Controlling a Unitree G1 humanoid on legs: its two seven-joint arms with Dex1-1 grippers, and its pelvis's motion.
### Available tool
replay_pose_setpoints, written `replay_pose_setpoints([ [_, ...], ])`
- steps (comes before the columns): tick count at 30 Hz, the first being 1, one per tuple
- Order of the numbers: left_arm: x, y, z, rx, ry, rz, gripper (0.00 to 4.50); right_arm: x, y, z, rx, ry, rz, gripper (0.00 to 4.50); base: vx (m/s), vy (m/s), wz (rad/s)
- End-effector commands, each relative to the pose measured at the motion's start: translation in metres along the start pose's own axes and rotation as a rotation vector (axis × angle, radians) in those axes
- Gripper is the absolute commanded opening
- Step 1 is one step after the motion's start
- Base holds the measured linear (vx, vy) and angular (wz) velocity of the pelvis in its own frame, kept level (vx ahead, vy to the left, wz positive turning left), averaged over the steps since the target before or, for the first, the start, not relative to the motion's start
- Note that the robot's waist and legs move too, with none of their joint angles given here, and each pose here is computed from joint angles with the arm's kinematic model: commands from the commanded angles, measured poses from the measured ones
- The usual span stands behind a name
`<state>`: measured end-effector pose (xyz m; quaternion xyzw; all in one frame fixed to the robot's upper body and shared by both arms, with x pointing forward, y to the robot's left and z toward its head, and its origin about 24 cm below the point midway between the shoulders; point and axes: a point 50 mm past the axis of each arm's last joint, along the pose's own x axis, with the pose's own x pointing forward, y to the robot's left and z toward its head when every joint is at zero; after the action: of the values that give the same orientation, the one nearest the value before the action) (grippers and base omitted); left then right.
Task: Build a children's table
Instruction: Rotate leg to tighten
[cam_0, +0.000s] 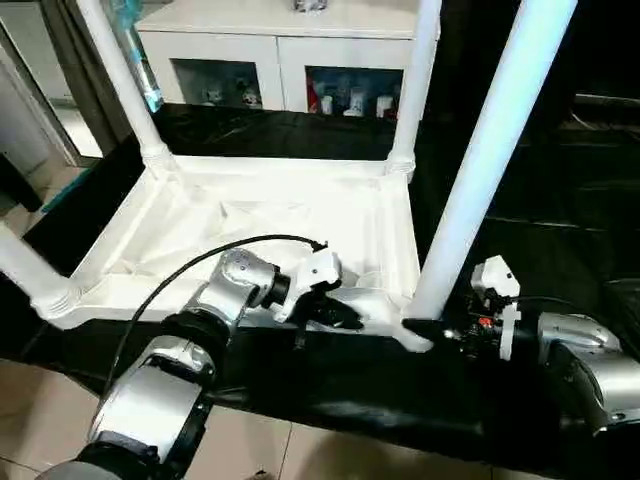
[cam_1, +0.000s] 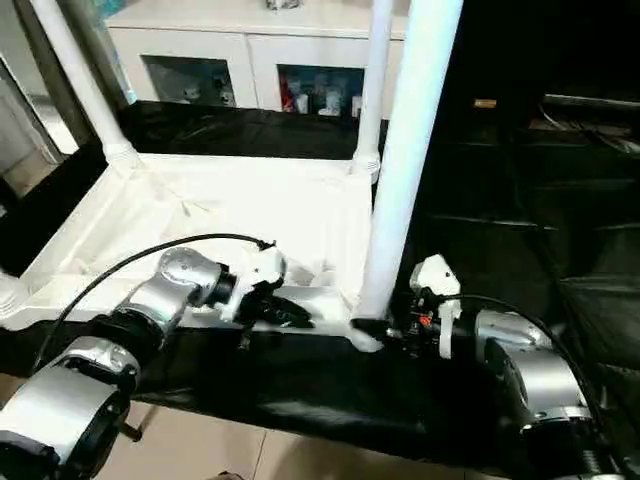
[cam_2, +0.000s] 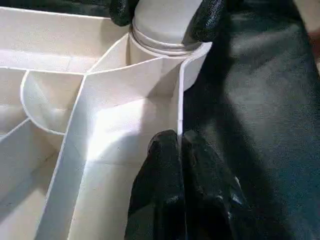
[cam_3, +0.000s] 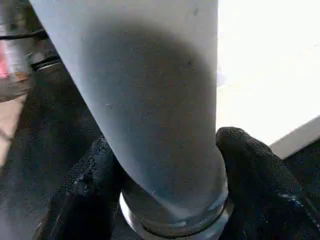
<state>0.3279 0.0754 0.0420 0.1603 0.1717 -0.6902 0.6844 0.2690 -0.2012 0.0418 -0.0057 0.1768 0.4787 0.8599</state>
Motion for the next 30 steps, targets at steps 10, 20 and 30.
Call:
replay_pose_setpoints([
  [10, 0.036, 0.020, 0.029, -0.090, -0.061, 0.365, 0.00, 0.052, -0.018, -0.020, 0.218, -0.036, -0.561, 2.57, 0.000, 0.000, 0.00],
  [20, 0.056, 0.012, 0.038, -0.072, -0.073, 0.307, 0.00, 0.087, -0.002, 0.001, 0.119, -0.078, -0.406, 3.62, 0.000, 0.000, 0.00],
  [30, 0.031, 0.008, 0.020, 0.001, -0.016, 0.136, 0.00, 0.041, -0.005, 0.005, -0.011, -0.040, -0.131, 3.69, 0.000, 0.000, 0.00],
])
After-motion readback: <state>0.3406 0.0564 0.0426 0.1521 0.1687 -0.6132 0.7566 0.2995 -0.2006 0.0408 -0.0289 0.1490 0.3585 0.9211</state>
